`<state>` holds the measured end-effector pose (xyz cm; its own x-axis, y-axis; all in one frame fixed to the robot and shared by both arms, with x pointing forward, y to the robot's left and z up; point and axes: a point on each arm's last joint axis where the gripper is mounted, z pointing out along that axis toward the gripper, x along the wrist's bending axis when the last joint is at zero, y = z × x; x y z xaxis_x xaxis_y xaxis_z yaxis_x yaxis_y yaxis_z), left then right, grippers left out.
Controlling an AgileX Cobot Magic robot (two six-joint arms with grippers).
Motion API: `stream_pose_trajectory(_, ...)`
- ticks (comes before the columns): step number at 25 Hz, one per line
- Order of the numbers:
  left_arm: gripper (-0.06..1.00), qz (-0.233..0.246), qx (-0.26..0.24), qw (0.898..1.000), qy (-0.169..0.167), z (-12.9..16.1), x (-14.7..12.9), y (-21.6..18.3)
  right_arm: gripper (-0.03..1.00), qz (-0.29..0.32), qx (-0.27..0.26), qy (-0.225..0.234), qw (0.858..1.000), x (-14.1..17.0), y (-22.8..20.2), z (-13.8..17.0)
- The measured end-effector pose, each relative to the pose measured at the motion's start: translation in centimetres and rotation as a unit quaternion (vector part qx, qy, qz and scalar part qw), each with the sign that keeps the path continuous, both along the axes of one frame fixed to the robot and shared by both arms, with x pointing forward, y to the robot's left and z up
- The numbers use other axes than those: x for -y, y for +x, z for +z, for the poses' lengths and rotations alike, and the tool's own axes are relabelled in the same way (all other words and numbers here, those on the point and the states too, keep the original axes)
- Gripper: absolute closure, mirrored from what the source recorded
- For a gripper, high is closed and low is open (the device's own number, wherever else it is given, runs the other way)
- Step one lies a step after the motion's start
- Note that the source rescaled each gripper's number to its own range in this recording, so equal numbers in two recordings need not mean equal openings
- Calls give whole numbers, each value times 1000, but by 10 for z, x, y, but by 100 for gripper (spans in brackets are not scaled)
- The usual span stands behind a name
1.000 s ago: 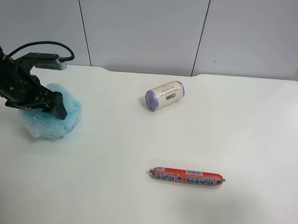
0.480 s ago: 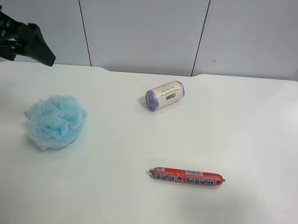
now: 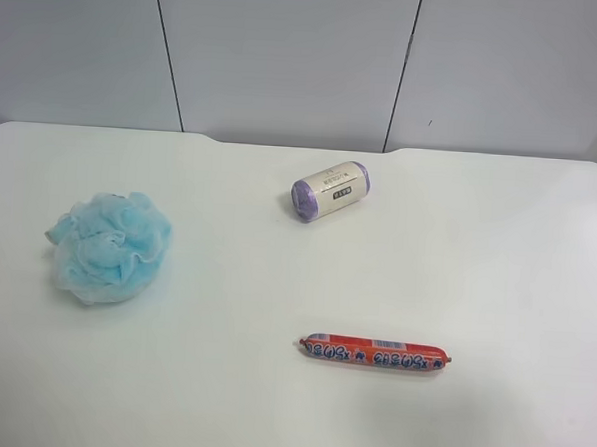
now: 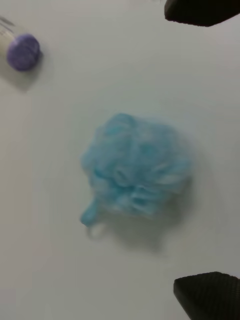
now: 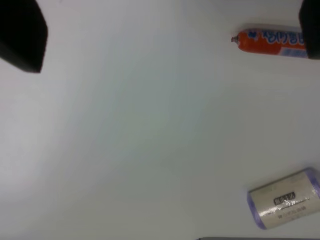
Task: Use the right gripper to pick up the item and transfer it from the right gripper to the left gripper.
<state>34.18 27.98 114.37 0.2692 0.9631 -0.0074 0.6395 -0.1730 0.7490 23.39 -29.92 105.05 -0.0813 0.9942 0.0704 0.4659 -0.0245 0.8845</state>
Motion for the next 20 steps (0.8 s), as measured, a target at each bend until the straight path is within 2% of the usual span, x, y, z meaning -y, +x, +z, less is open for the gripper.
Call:
stream_pose_trajectory(5,-5,11,18,1000,-7,-42,-5,-56,-3,0,0,0,1000,0,0,0)
stream_pose_trajectory(10,-5,17,51,998,-17,-74,-8,-92,-3,0,0,0,1000,0,0,0)
stream_pose_trajectory(14,-5,40,94,994,-35,-84,-11,-111,-3,0,0,0,1000,0,0,0)
stream_pose_trajectory(20,-5,67,112,991,-20,-86,-17,-116,-3,0,0,0,1000,0,0,0)
